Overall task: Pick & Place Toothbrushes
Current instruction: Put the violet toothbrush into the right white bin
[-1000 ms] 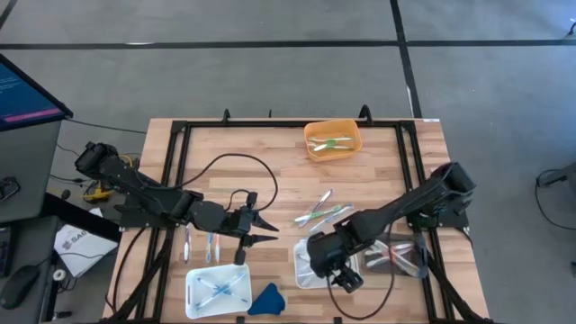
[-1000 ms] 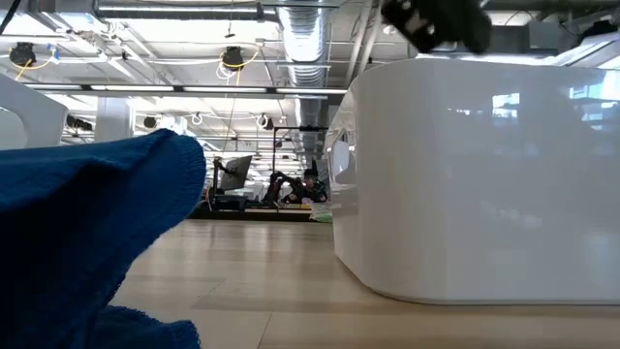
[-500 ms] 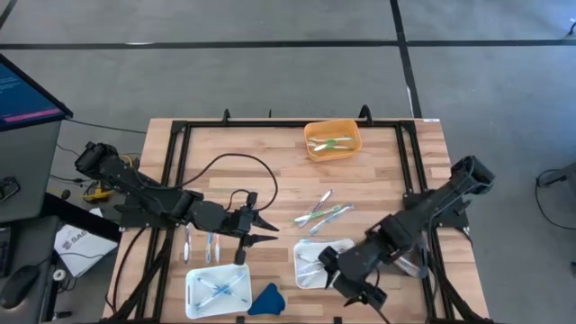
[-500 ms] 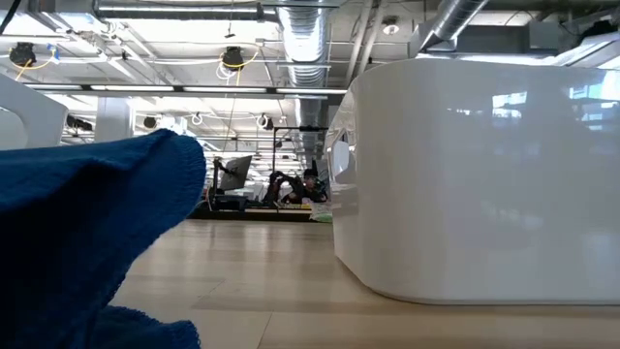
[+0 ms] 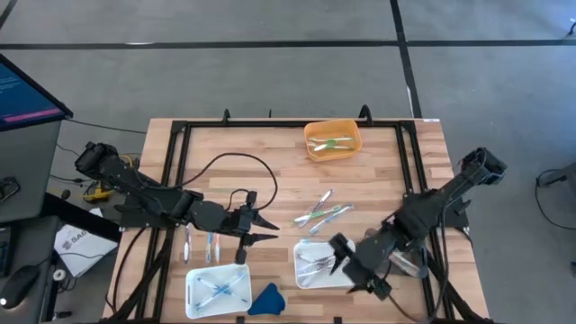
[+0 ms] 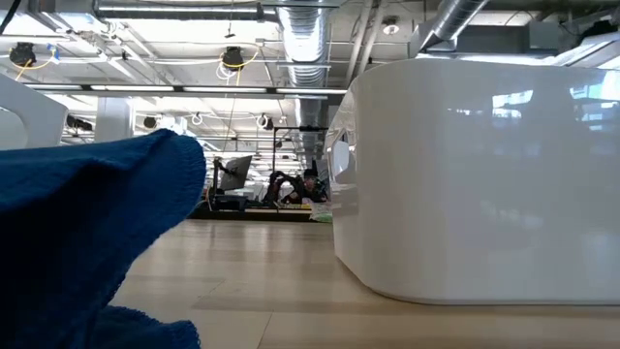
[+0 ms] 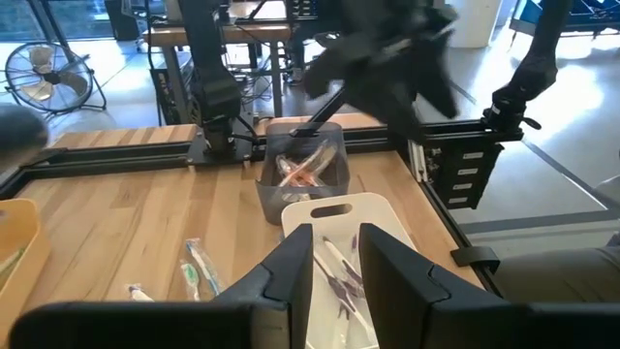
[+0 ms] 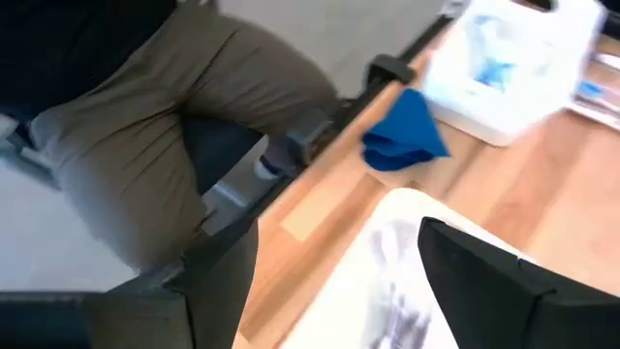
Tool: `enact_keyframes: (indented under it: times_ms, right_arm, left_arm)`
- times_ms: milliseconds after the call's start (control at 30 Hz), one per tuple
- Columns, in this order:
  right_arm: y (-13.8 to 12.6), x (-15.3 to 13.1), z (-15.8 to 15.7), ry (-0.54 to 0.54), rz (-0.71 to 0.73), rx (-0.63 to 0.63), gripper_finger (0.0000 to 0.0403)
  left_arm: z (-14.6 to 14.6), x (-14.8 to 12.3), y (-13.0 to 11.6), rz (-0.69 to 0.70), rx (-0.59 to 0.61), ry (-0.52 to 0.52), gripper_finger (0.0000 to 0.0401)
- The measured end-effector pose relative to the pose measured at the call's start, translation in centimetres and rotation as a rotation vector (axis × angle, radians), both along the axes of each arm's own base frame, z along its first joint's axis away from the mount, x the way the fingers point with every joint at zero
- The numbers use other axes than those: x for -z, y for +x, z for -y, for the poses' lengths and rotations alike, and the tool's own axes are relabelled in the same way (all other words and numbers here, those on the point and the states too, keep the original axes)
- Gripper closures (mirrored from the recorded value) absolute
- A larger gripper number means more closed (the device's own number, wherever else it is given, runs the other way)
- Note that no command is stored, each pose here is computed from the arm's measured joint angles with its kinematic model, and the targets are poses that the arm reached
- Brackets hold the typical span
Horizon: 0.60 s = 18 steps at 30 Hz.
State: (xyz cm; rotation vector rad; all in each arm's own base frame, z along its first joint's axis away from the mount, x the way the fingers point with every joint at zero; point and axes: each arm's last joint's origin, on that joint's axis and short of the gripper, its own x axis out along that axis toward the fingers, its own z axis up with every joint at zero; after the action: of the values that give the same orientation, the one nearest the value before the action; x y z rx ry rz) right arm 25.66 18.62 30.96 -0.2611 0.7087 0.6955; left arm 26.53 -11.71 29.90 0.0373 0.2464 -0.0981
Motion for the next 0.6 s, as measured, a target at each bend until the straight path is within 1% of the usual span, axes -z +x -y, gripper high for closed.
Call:
enact_keyframes:
  times_ms: [100,333,500,600]
  right_arm:
    - [-0.8,0.2,1.9,0.051,0.055,0.046,0.0124]
    - [-3.3,0.1,5.5,0.189,0.254,0.112,0.0124]
    - [-4.7,-0.2,7.1,0.279,0.383,0.144,0.0124]
    - [-5.3,-0.3,7.4,0.309,0.431,0.145,0.0124]
  left_arm:
    - [0.0,0.0,0.0,0.000,0.000,0.000,0.0321]
    - [-0.8,0.0,0.4,0.001,-0.031,0.000,0.0321]
    - [-1.9,1.0,1.6,-0.028,-0.083,0.013,0.0321]
    - [-2.4,2.1,2.7,-0.053,-0.113,0.015,0.0321]
